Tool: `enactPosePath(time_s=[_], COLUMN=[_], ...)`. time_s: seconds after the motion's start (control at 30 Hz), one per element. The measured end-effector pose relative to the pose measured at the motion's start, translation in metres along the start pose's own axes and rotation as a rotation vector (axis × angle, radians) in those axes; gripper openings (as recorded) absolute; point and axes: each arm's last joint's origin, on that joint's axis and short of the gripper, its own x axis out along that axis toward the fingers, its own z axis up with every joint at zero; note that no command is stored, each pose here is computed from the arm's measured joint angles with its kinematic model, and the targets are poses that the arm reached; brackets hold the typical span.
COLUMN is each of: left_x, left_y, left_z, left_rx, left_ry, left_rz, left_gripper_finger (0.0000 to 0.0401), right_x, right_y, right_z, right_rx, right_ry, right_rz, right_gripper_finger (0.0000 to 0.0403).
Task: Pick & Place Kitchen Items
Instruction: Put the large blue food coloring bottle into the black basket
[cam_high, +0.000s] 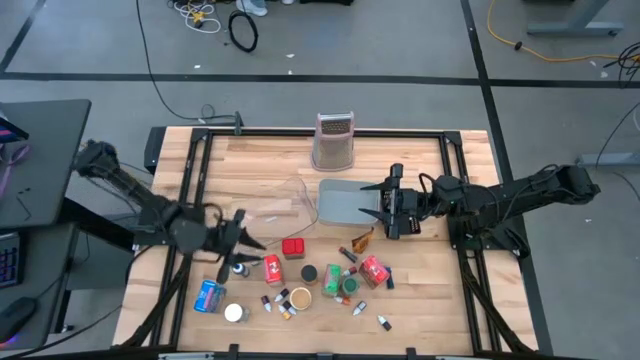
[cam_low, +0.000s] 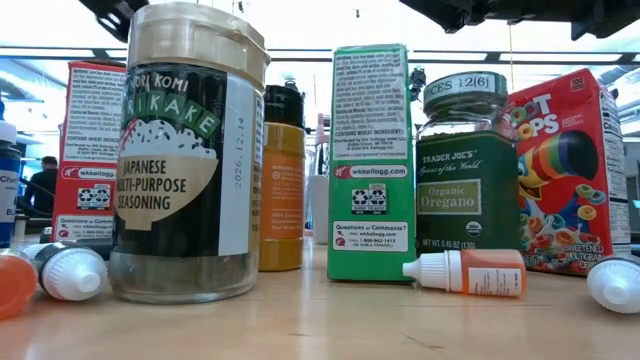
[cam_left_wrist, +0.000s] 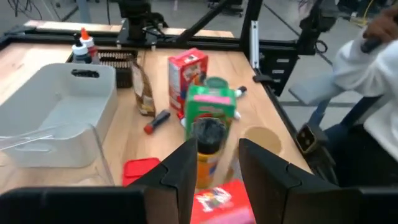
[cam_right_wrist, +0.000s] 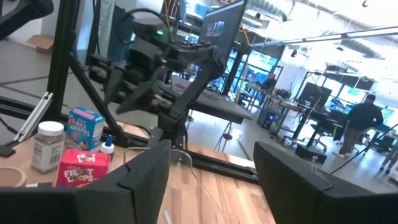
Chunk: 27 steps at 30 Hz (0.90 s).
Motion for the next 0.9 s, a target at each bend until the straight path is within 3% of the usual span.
enactPosePath(time_s=[0.23, 0.43, 0.63, 0.9], left_x=[-0.008, -0.011, -0.007, -0.002], left_y=[-0.027, -0.040, -0.043, -0.038], left_z=[-0.023, -0.034, -0.040, -0.049], left_rx=[-0.014, -0.082, -0.197, -0.201], left_ry=[0.053, 0.076, 0.099, 0.218], left_rz=[0.066, 0.047, 0.066, 0.070], left_gripper_finger=[0.0125, 0.0125, 0.0125, 0.0125], right_x=[0.000, 0.000, 0.000, 0.000], right_y=[0.000, 0.000, 0.000, 0.000], right_z=[-0.001, -0.001, -0.001, -0.001], right_rx=[0.058, 0.080, 0.080, 0.079], right_ry=[0.008, 0.010, 0.011, 0.009], right_rz=[0.003, 0.004, 0.004, 0.004], right_gripper_finger=[0.0242, 0.0242, 0.0242, 0.0242])
